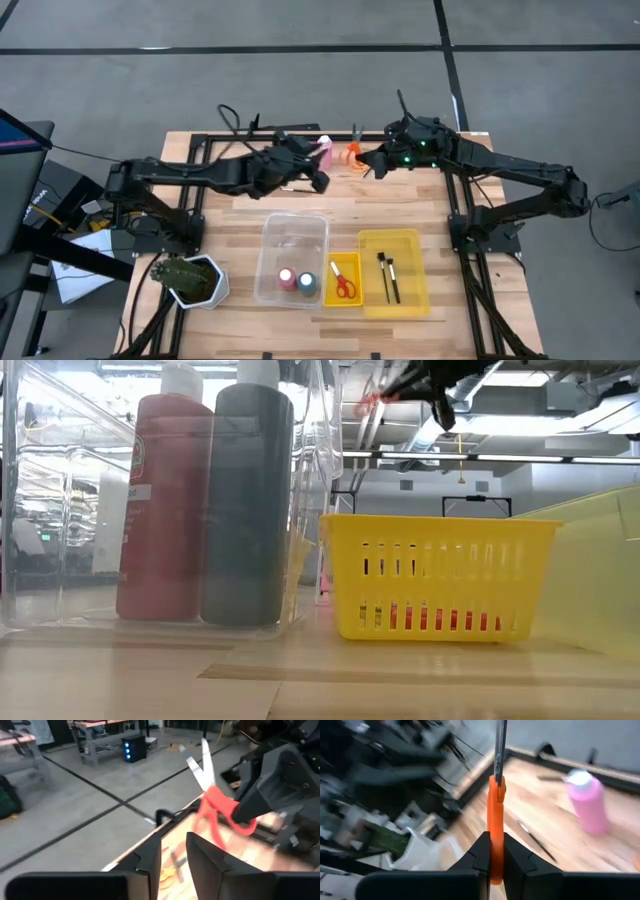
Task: Pick & Place Paint Supplies
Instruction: Put the orange scissors into the left yellow bin
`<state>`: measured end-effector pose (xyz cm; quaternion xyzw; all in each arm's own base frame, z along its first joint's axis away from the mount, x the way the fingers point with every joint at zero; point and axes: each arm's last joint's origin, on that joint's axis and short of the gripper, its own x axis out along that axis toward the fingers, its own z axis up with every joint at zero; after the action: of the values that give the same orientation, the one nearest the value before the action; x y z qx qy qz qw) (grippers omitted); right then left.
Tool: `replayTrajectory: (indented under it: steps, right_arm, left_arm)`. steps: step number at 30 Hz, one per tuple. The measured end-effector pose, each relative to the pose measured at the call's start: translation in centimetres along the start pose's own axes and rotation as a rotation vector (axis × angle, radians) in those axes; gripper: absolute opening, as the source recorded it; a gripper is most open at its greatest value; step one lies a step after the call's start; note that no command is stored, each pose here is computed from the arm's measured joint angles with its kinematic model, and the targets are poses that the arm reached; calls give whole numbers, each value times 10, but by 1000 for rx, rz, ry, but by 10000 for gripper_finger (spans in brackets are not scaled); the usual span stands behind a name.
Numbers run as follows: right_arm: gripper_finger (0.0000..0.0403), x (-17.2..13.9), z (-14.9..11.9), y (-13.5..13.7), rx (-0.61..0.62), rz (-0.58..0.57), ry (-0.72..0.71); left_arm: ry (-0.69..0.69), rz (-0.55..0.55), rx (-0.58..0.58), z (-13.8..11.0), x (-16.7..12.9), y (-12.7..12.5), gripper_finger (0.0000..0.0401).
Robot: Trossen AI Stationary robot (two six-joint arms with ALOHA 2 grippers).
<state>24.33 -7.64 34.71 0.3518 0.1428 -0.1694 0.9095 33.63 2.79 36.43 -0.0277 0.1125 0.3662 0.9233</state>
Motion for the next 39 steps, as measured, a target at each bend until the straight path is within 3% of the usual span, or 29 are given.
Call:
replayTrajectory:
  steps: [4, 11, 16, 19, 24, 27, 34, 39]
  right_arm:
    - [16, -1, -11, -10, 13, -87, 121]
    - [16, -6, -35, -2, -5, -72, 313]
    - [16, -13, -69, -11, 65, -69, 377]
    - [16, -22, -93, -22, 156, -19, 333]
    - [16, -40, -119, -32, 359, 210, 123]
    - [16, -47, -130, -32, 435, 289, 63]
    - [16, -41, -147, -14, 480, 347, 128]
    - [16, -23, -169, -3, 510, 325, 216]
  left_arm:
    - [13, 31, 25, 11, -23, 19, 104]
    - [41, 128, 19, 23, -62, 53, 105]
    - [74, 132, 52, 25, -87, 73, 104]
    - [51, 112, 34, 23, -102, 82, 104]
    - [16, 64, 0, 10, -118, 89, 104]
    - [-8, 9, -31, -2, -120, 88, 104]
    - [-52, -73, -106, -30, -111, 80, 104]
    - [-59, -127, -123, -46, -104, 75, 104]
